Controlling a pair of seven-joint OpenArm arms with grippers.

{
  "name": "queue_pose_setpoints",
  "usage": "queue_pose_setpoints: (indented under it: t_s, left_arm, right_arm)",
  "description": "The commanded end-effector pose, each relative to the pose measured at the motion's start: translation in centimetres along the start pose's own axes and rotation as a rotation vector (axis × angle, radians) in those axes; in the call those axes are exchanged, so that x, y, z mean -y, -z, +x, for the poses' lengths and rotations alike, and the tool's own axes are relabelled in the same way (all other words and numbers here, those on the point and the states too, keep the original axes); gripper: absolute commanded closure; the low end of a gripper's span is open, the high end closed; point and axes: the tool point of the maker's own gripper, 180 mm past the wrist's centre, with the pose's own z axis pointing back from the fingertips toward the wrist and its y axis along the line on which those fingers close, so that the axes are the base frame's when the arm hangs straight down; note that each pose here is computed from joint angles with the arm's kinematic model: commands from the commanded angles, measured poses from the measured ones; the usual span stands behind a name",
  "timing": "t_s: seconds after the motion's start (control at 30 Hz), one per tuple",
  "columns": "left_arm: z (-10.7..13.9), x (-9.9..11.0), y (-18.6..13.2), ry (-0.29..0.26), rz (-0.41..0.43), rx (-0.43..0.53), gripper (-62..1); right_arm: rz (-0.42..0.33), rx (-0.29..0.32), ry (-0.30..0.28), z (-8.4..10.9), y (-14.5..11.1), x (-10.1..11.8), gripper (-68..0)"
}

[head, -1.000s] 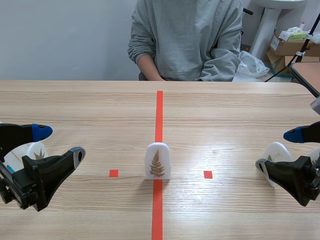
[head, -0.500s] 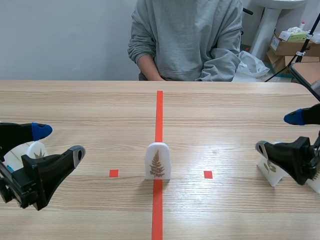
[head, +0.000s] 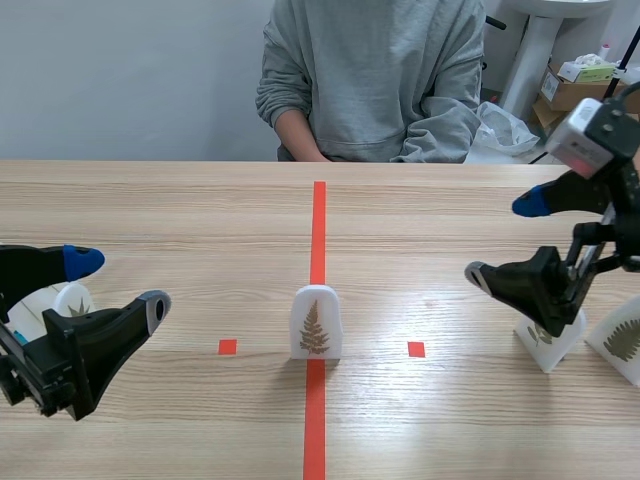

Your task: Do the leaf sorting experiment

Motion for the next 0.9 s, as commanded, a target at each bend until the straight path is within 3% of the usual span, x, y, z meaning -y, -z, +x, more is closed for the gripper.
queue_pose_setpoints:
  t_s: [0.0, 0.37, 0.67, 0.87]
  left_arm:
    - [0.6, 0.2, 0.1, -0.01, -0.002, 0.029, -62.3]
    - [0.5, 0.1, 0.2, -0.019, 0.014, 0.037, -62.3]
    - [0.6, 0.0, 0.2, -0.018, 0.018, 0.037, -62.3]
    - [0.6, 0.0, 0.2, -0.019, 0.018, 0.041, -62.3]
  right_arm:
    - [-0.007, 0.009, -0.034, 0.8, 0.1, 0.8, -67.9]
    - [0.137, -0.056, -0.106, -0.1, 4.9, -2.3, -67.9]
    - [0.277, -0.07, -0.214, 0.5, 9.5, -6.8, -67.9]
    - [0.329, -0.083, -0.266, 0.4, 11.5, -9.1, -67.9]
